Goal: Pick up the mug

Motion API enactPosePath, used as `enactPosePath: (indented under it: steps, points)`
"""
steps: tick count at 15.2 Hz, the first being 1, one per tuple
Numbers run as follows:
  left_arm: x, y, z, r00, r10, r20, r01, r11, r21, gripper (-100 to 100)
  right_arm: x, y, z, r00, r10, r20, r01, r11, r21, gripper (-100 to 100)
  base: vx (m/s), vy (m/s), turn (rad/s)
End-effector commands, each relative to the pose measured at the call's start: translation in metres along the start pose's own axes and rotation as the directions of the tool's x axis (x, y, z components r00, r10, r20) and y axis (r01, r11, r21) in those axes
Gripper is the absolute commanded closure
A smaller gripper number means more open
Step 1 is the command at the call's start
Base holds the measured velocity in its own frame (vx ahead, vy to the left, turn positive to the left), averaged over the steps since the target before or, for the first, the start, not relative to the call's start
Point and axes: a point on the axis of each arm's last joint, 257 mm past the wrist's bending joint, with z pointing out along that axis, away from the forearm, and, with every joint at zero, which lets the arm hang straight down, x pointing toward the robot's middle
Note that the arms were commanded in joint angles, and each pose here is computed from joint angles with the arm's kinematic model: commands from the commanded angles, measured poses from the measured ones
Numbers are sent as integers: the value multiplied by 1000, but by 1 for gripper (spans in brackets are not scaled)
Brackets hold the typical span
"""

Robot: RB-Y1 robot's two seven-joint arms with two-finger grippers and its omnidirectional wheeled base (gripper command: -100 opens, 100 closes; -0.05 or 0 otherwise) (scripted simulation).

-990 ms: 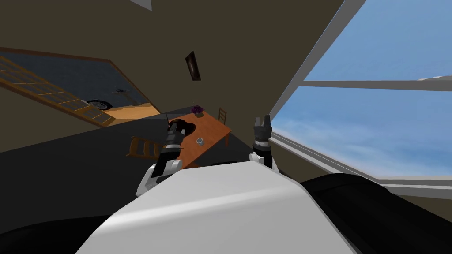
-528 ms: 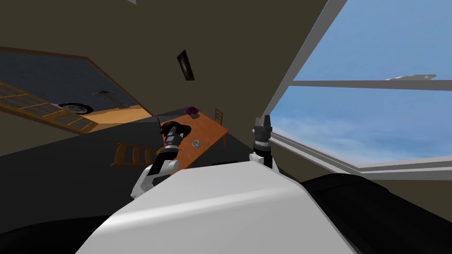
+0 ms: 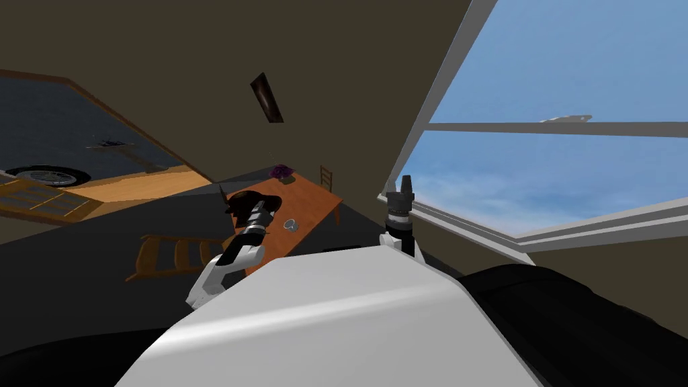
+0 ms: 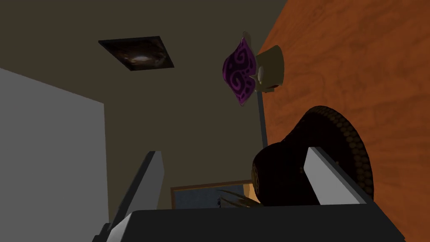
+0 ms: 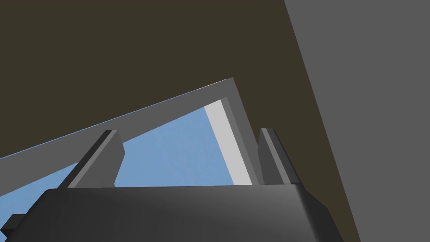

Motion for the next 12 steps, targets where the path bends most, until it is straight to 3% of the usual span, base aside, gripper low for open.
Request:
enactPosePath:
  steps: [1, 2, 3, 4, 6, 7, 9, 10, 12]
  points:
    - [-8, 13, 0, 1000, -7, 16, 8, 999, -41, -100, 0, 0, 0, 1000, 0, 0, 0, 1000, 0, 0, 25, -10, -79]
    - [-28, 31, 0, 998, -27, 51, 32, 995, -99, -100, 0, 0, 0, 1000, 0, 0, 0, 1000, 0, 0, 29, -17, -207]
    - [-29, 36, -1, 998, -26, 56, 33, 992, -118, -100, 0, 0, 0, 1000, 0, 0, 0, 1000, 0, 0, 34, -13, -192]
    - [-47, 47, -2, 995, -47, 87, 60, 986, -152, -100, 0, 0, 0, 1000, 0, 0, 0, 1000, 0, 0, 44, -10, -239]
    - [-50, 59, -4, 994, -45, 99, 64, 979, -193, -100, 0, 0, 0, 1000, 0, 0, 0, 1000, 0, 0, 37, -9, -138]
    - [-69, 73, -8, 988, -66, 136, 97, 968, -232, -100, 0, 0, 0, 1000, 0, 0, 0, 1000, 0, 0, 33, -14, -212]
    - [-71, 82, -10, 987, -64, 146, 101, 959, -265, -100, 0, 0, 0, 1000, 0, 0, 0, 1000, 0, 0, 31, -5, -144]
    - [-90, 98, -16, 979, -84, 187, 139, 942, -306, -100, 0, 0, 0, 1000, 0, 0, 0, 1000, 0, 0, 31, -6, -161]
    - [-91, 104, -18, 978, -81, 193, 143, 933, -330, -100, 0, 0, 0, 1000, 0, 0, 0, 1000, 0, 0, 29, -1, -140]
